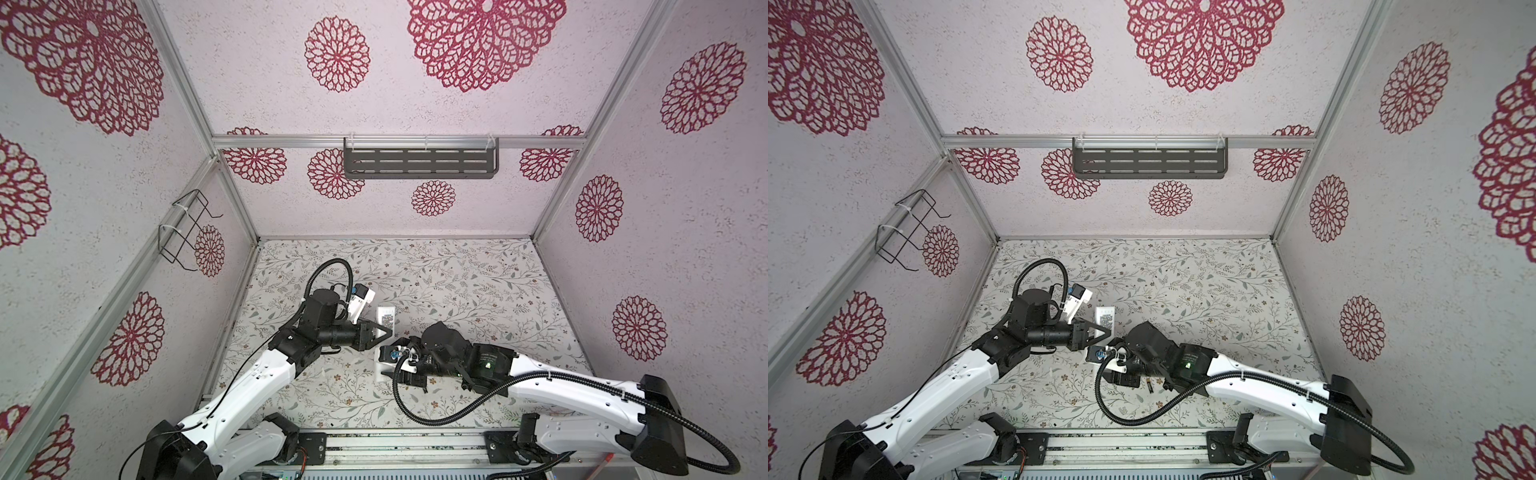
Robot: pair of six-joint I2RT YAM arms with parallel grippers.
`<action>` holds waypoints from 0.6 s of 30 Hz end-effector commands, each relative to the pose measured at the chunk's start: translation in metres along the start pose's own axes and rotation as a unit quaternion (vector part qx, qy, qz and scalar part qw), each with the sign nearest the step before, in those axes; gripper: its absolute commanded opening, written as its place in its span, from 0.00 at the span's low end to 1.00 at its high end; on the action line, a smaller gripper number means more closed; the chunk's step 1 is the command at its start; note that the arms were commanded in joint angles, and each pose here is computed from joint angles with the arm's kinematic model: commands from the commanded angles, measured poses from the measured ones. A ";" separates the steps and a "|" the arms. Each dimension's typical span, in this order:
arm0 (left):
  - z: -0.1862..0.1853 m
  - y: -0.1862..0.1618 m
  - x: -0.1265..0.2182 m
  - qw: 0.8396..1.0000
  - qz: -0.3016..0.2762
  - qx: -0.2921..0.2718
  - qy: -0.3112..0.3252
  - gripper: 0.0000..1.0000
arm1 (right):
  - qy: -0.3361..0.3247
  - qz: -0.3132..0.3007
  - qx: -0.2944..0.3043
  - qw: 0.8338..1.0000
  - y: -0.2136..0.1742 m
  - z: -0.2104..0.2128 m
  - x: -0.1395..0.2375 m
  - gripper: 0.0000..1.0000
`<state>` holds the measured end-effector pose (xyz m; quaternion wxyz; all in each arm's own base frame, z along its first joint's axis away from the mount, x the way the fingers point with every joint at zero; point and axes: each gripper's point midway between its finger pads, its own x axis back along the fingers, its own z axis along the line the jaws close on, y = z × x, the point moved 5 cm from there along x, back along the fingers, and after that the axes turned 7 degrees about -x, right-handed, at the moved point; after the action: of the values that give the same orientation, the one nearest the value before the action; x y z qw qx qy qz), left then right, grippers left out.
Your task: Load the batteries into the remote control
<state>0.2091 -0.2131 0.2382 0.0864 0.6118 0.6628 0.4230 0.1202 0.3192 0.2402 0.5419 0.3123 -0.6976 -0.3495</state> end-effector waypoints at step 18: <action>-0.004 0.020 0.010 0.998 -0.042 -0.041 0.022 0.00 | 0.089 0.060 -0.014 0.994 -0.016 0.030 0.003 0.46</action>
<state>0.2080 -0.2091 0.2320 0.0688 0.6102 0.6592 0.4340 0.1126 0.3189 0.2348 0.5744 0.3025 -0.6864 -0.3279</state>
